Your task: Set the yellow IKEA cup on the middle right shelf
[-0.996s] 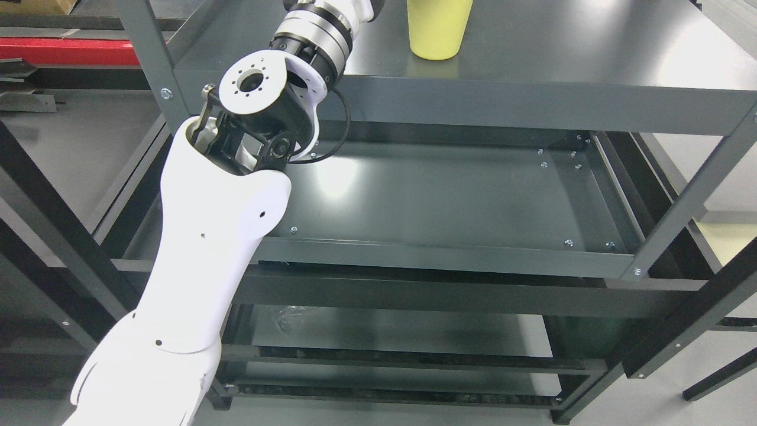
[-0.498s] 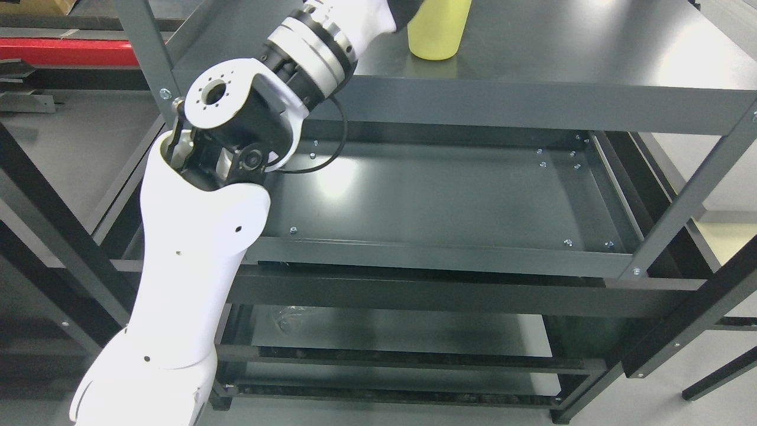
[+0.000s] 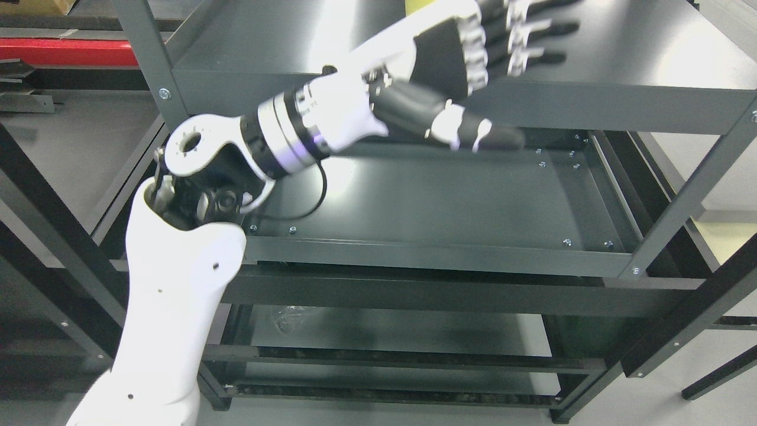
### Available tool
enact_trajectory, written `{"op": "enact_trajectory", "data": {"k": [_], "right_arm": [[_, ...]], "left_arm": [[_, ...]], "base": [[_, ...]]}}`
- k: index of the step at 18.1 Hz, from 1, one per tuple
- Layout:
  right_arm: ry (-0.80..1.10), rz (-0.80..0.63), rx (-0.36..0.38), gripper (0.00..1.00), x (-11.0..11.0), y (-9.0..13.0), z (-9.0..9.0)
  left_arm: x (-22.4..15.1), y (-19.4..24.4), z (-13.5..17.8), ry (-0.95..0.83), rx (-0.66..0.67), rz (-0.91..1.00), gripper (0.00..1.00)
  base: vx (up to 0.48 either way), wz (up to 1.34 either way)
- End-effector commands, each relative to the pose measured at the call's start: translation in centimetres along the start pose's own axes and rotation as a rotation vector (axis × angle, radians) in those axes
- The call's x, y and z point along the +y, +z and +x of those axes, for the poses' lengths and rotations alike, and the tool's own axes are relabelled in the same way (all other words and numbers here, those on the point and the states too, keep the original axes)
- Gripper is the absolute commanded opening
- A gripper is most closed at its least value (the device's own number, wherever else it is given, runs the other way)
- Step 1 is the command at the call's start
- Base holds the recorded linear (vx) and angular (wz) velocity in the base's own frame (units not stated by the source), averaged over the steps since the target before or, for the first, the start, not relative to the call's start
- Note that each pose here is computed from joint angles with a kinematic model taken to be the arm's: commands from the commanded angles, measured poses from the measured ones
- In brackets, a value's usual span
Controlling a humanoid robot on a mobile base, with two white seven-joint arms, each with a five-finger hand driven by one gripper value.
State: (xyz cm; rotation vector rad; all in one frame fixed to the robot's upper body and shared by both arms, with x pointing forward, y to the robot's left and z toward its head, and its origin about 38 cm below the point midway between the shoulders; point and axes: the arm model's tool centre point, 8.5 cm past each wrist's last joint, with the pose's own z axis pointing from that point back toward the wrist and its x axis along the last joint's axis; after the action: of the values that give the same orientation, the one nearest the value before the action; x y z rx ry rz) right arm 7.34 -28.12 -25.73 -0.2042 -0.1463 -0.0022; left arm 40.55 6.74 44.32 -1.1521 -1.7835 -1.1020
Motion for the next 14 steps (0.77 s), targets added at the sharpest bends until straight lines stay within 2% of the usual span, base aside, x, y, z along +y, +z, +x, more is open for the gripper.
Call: {"op": "enact_trajectory", "data": {"k": [1, 5, 7, 11, 14], "right_arm": [[-0.003, -0.012, 0.015, 0.99, -1.0, -0.1, -0.9], [-0.003, -0.012, 0.015, 0.99, -1.0, -0.1, -0.9], [-0.003, -0.012, 0.015, 0.99, -1.0, -0.1, -0.9], [-0.003, -0.012, 0.015, 0.99, -1.0, -0.1, -0.9], [-0.003, -0.012, 0.015, 0.99, -1.0, -0.1, -0.9]], "left_arm": [[-3.6, 2.9, -8.2, 0.168, 0.116, -0.029, 0.99], [-7.3, 3.7, -14.1, 0.309, 0.193, -0.053, 0.99], [-7.5, 4.4, -16.5, 0.336, 0.239, -0.011, 0.99], [-5.9, 7.3, -22.3, 0.179, 0.323, 0.212, 0.99], [-1.3, 13.1, -24.2, 0.024, 0.429, 0.533, 0.99]], "base": [[0.0, 0.0], [0.0, 0.0], [0.0, 0.01], [-0.01, 0.0], [-0.003, -0.01]]}}
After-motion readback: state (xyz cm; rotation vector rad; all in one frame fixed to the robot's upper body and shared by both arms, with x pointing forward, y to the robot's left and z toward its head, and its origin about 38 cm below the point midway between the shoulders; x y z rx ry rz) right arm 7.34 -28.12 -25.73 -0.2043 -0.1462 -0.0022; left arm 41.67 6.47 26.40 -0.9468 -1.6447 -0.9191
